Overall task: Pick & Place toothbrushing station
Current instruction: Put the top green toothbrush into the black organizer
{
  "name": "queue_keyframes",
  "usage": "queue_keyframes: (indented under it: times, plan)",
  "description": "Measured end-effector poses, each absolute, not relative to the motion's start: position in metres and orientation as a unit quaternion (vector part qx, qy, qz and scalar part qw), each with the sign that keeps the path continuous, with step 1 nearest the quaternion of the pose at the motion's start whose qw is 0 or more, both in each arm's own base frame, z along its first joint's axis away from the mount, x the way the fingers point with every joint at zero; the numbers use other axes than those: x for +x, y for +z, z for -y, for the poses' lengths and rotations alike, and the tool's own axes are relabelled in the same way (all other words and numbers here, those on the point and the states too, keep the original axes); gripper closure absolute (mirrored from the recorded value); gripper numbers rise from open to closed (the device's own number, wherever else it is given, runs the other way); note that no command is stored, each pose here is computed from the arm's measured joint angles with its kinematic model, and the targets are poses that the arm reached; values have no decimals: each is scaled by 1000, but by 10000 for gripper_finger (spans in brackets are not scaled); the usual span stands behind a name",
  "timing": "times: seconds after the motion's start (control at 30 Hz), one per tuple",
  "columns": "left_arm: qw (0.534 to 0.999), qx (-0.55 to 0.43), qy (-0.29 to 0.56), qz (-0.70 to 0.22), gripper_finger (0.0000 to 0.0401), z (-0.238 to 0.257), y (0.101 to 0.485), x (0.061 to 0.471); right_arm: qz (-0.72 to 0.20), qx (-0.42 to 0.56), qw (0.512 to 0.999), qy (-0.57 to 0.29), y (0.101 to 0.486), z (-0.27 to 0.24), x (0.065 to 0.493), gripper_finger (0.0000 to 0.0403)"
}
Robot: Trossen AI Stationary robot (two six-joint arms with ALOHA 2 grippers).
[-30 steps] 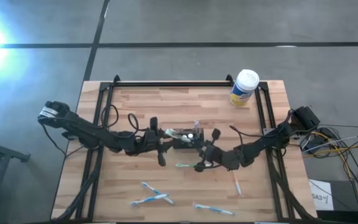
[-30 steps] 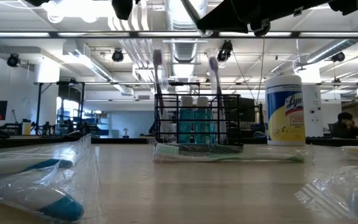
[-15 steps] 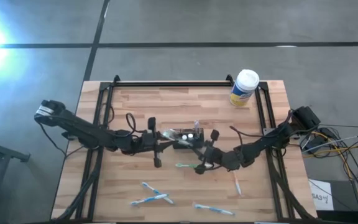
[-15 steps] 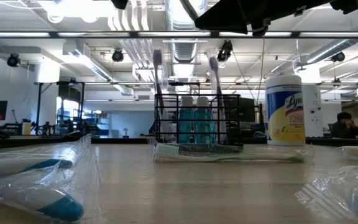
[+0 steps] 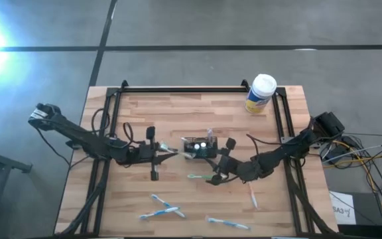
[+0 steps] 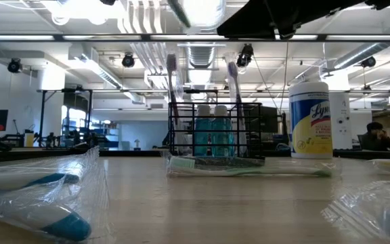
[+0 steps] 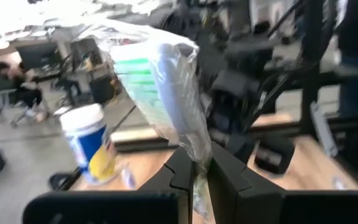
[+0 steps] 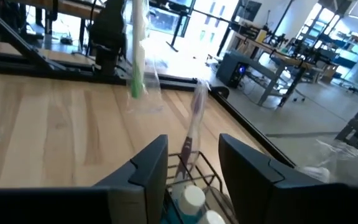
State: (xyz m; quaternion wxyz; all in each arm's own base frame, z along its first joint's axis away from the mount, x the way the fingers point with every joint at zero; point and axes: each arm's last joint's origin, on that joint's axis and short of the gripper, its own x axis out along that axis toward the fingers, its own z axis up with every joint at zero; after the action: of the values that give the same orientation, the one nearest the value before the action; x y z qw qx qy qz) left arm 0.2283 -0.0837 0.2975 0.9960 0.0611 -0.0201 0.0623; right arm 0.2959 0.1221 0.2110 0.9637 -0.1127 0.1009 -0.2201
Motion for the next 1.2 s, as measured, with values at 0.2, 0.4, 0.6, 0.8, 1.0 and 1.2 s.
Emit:
queue_keyframes:
  times: [0.2,0.4,0.6,0.8,1.0,1.2]
  plan:
    - [994,67,83,-29,375,81,276,232,-113,-122,965,-203,224,-127,281,293]
    - [989,91,97,-69,375,79,261,246,-122,-128,970,-167,230,-136,266,352]
    - [984,100,114,-90,375,74,254,260,-121,-125,974,-146,229,-136,258,391]
    - [981,102,129,-105,375,68,252,264,-123,-119,974,-148,225,-133,254,392]
    - [980,105,131,-105,375,68,264,266,-124,-119,974,-148,225,-133,254,392]
    - [976,105,134,-138,375,66,261,267,-123,-118,974,-148,225,-133,254,392]
